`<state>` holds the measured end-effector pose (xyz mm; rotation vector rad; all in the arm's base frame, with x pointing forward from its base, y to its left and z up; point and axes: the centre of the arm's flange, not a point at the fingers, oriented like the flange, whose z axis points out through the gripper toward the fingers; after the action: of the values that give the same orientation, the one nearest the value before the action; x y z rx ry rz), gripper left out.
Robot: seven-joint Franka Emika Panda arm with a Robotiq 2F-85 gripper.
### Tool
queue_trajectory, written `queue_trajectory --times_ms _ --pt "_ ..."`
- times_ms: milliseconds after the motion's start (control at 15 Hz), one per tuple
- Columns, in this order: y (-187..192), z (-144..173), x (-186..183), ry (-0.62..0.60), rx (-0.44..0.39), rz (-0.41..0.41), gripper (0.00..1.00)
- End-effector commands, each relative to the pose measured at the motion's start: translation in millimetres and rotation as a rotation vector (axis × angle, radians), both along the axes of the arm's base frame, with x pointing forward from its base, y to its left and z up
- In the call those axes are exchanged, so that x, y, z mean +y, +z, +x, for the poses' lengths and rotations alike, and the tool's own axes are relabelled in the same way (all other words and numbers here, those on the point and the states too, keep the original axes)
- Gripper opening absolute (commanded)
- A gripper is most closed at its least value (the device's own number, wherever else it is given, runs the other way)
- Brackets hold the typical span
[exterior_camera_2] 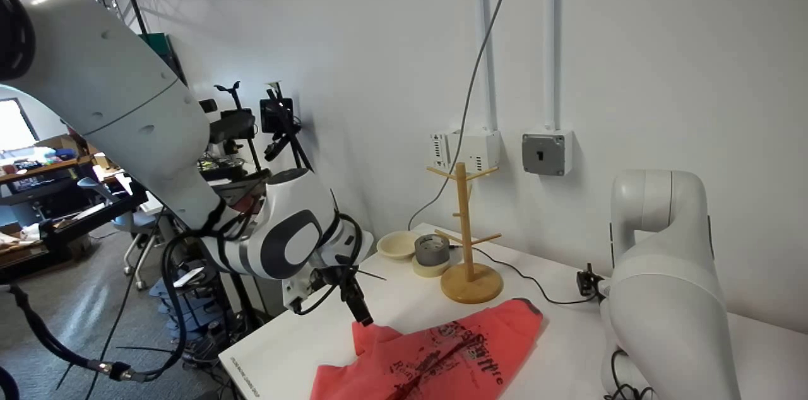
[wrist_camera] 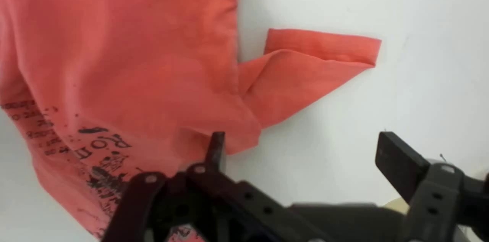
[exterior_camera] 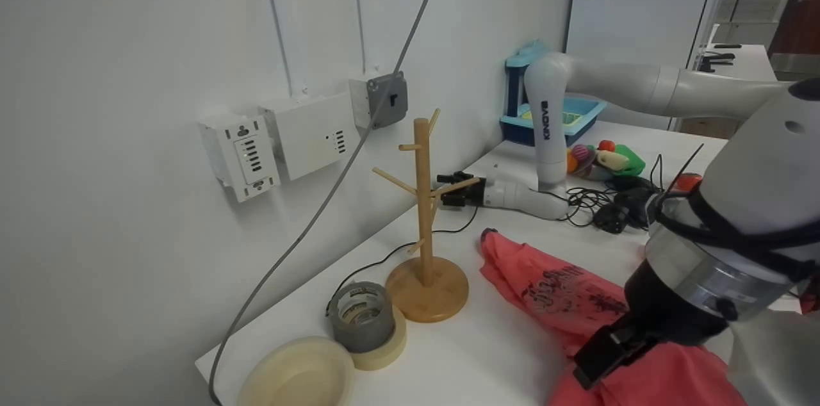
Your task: Pick up the orange sweater and put it back down
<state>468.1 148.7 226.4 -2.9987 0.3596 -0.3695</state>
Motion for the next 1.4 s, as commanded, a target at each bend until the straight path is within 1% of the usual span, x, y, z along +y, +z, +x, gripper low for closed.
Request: queue_trajectory --times_ms 0,67,133,200,333,667,1000,1333 --pt "-13 23 4 -0.059 0.000 0.094 0.88" --pt "-17 27 4 -0.088 0.002 0.108 0.90" --pt "-22 32 5 -0.111 0.005 0.121 0.97" --pt "-28 37 4 -0.136 0.012 0.128 0.95" --pt "-39 49 2 -0.197 0.032 0.149 1.00" --pt "-67 70 17 -0.264 0.082 0.182 1.00" --pt "-92 71 30 -0.288 0.128 0.183 1.00" --pt "-96 61 31 -0.296 0.148 0.127 1.00"
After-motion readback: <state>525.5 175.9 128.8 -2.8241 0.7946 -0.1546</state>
